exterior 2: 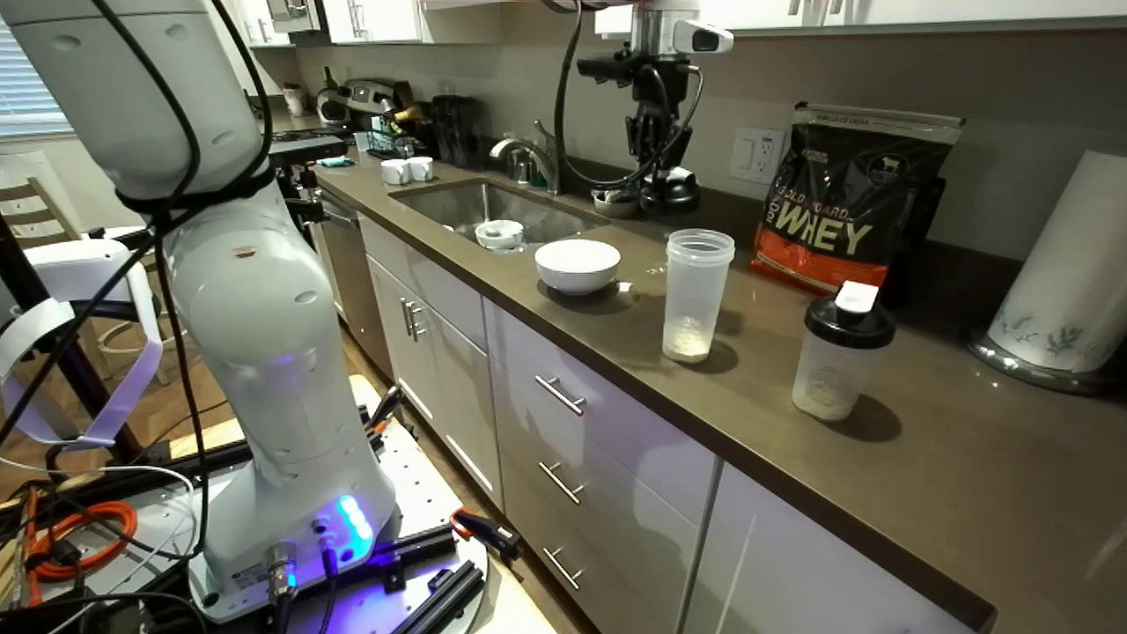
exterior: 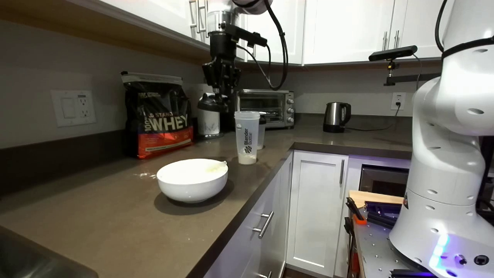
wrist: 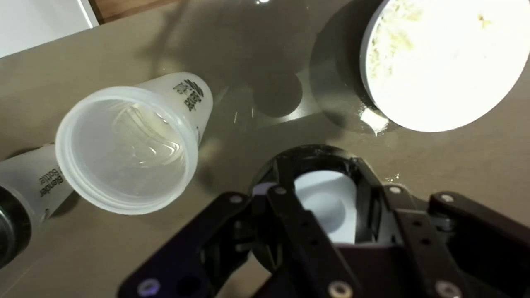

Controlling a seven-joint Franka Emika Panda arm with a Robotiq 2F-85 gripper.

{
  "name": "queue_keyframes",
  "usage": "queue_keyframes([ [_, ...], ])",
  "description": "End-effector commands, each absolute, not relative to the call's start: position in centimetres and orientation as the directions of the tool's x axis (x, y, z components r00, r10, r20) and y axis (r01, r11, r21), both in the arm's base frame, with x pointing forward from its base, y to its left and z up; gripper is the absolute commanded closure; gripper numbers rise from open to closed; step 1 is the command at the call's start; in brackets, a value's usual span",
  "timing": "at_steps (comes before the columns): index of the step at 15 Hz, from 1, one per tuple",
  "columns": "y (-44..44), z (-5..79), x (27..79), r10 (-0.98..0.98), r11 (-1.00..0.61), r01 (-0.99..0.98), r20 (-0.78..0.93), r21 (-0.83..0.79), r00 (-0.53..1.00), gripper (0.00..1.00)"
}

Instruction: Get the lid from the transparent bottle on the left and place it on the table

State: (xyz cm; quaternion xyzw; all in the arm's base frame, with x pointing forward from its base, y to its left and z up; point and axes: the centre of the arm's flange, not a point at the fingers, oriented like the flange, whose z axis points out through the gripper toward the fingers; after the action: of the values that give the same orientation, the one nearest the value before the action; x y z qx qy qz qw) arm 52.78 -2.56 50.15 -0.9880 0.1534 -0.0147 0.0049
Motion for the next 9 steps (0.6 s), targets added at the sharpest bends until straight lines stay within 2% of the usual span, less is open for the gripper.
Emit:
queue_keyframes([
  [1,-0.8,49.1,53.5,-0.295,-0.955,-0.293,0.031,-0.046,0.955,0.87],
  [9,3.5,45.1,54.1,-0.254,-0.967,-0.253,0.035,-0.017,0.967,0.87],
])
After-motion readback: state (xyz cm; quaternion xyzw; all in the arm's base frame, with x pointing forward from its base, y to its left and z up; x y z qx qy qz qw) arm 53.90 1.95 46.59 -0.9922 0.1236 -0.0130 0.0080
